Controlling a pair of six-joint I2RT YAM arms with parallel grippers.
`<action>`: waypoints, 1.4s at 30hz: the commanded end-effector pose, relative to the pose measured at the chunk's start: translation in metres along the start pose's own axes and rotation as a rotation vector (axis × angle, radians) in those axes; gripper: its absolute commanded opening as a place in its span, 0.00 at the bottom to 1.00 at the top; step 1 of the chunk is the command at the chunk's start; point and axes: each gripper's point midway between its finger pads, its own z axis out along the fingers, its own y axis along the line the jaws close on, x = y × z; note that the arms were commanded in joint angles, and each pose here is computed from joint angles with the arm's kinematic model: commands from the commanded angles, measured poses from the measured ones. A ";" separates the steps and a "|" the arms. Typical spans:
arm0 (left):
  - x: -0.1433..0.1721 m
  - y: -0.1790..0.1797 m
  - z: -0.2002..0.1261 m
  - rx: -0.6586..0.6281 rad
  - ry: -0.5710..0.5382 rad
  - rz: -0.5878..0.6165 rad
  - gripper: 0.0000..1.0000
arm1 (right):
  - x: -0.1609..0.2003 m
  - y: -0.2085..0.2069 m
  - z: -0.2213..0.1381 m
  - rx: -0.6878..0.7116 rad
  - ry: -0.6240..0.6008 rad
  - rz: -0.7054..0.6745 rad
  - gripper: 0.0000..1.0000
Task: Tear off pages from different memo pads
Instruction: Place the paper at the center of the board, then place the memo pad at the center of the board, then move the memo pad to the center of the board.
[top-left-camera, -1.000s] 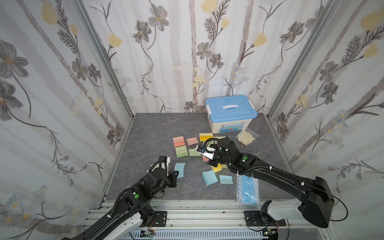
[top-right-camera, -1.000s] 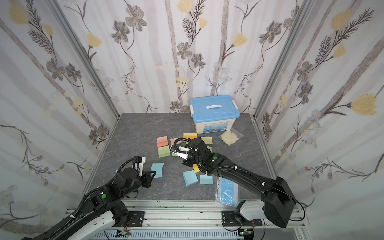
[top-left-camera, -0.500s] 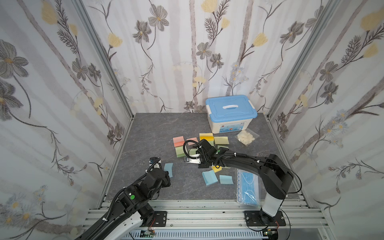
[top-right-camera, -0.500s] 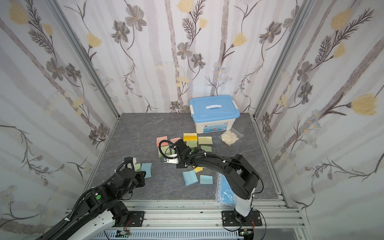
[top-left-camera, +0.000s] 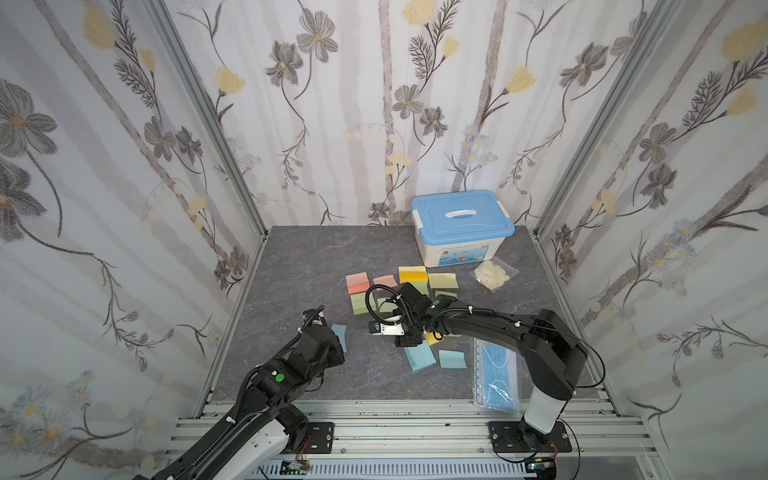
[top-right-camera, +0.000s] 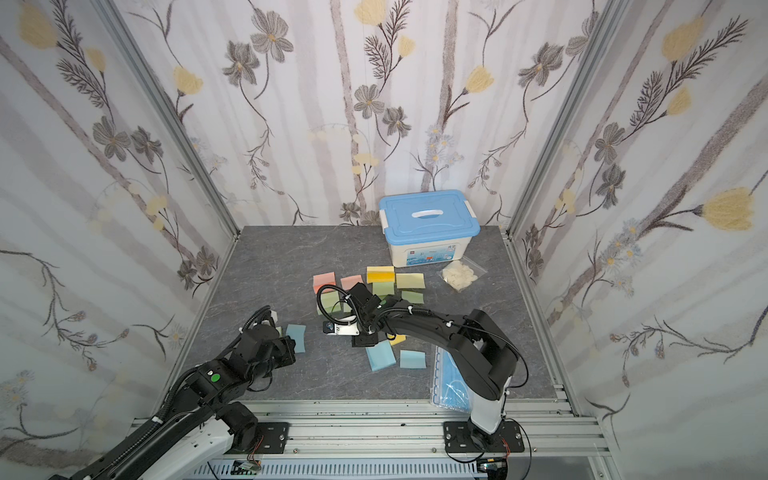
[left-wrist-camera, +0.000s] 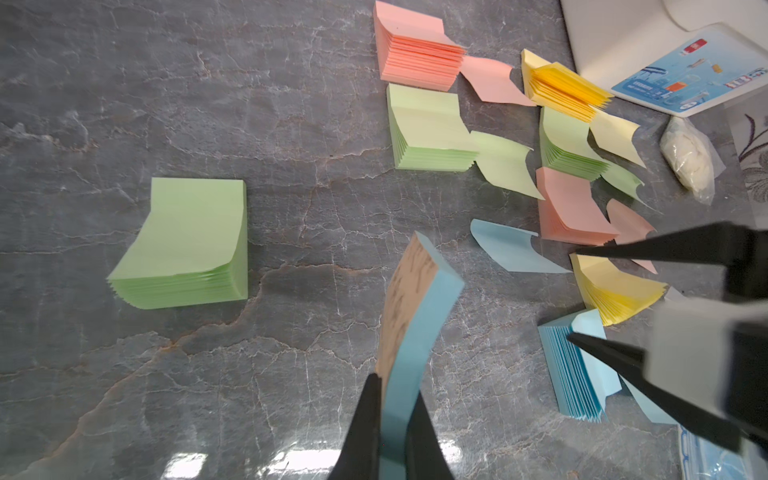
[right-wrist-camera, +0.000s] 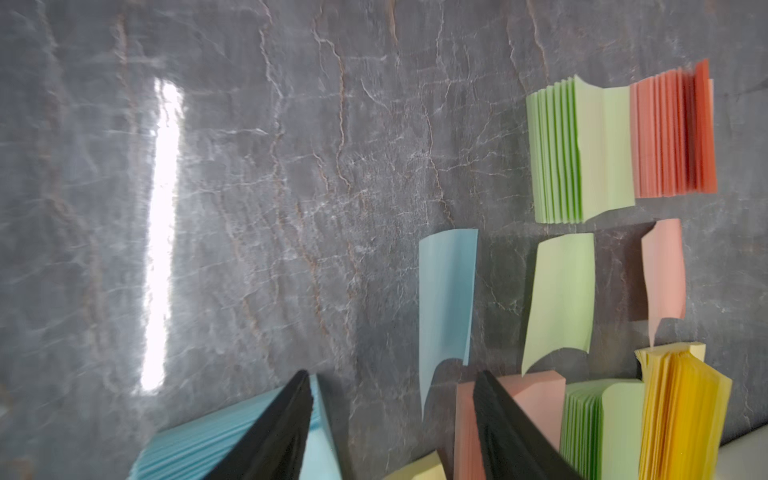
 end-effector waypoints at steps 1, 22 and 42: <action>-0.002 -0.033 0.015 0.175 0.067 -0.062 0.00 | -0.003 0.003 -0.026 0.020 -0.043 0.140 0.79; -0.019 -0.027 0.095 0.113 0.213 -0.145 0.45 | 0.022 -0.004 -0.079 0.338 -0.274 0.525 1.00; -0.089 0.124 0.055 -0.473 -0.071 -0.303 0.90 | 0.029 -0.009 -0.086 0.388 -0.279 0.599 1.00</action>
